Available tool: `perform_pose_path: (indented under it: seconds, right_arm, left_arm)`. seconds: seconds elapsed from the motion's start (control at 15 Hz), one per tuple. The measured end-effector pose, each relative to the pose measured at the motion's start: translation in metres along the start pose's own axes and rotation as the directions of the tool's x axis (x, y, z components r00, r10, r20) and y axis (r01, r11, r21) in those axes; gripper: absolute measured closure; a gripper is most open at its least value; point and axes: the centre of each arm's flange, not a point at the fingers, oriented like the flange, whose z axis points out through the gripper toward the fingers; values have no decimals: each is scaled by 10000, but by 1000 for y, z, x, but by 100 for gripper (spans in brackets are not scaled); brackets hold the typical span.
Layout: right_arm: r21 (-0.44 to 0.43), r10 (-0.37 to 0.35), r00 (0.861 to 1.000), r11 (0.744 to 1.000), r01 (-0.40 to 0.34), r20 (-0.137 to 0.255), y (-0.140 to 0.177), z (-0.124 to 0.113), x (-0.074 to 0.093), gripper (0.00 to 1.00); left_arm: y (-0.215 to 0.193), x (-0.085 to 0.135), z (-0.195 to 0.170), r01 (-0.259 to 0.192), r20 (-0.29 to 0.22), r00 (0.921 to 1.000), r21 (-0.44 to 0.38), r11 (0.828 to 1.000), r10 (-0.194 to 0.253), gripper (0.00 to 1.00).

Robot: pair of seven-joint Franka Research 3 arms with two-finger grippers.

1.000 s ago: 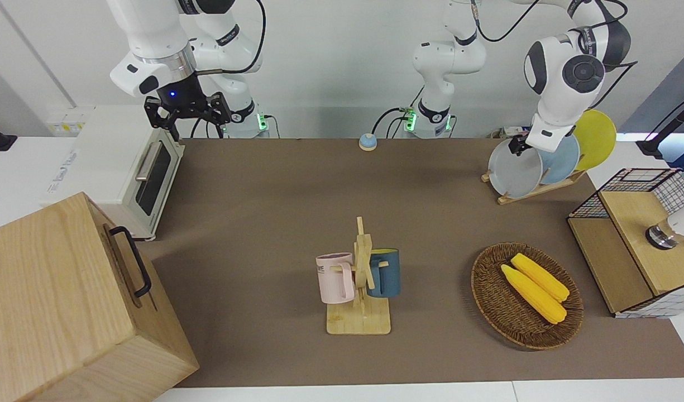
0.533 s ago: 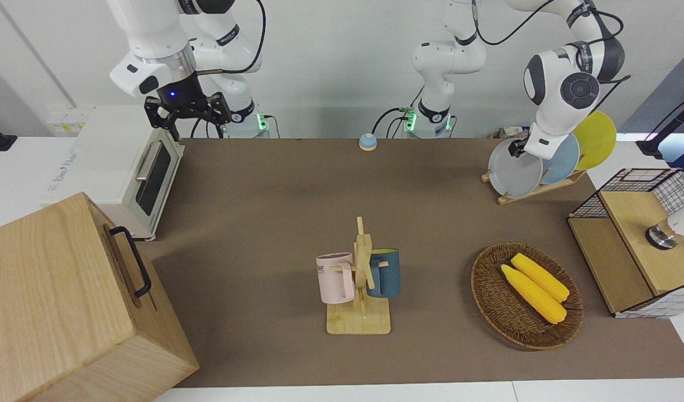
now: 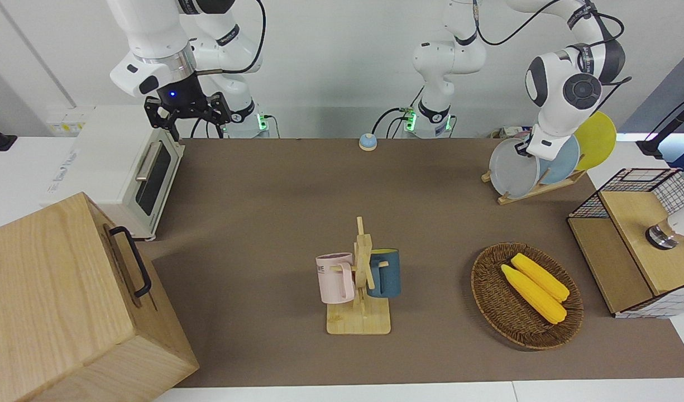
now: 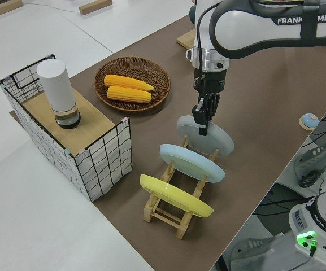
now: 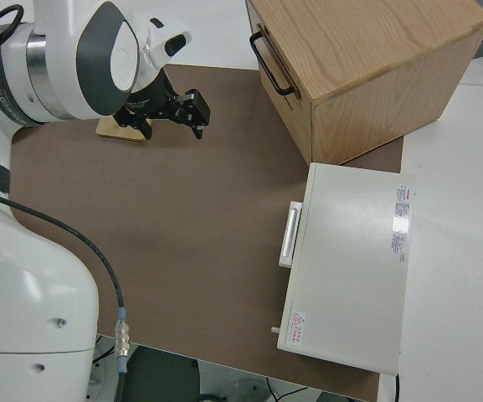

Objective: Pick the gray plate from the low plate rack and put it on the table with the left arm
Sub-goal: 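Grasp the rim of the front gray plate with the left gripper, then lift the gray plate out of the rack and carry it away from the rack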

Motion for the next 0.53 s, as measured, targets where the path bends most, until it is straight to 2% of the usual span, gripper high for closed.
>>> perform_pose_path:
  seconds: [0.33,0.53]
  right_arm:
    - [0,0,10000,10000,0,0,0,0,0,1]
    - [0,0,10000,10000,0,0,0,0,0,1]
  left_arm:
    - [-1,0,-5,21,-58,10000,26,10000,-21,89]
    - [-11,-6,-29,177,-45,9998,102,9998,-176,89]
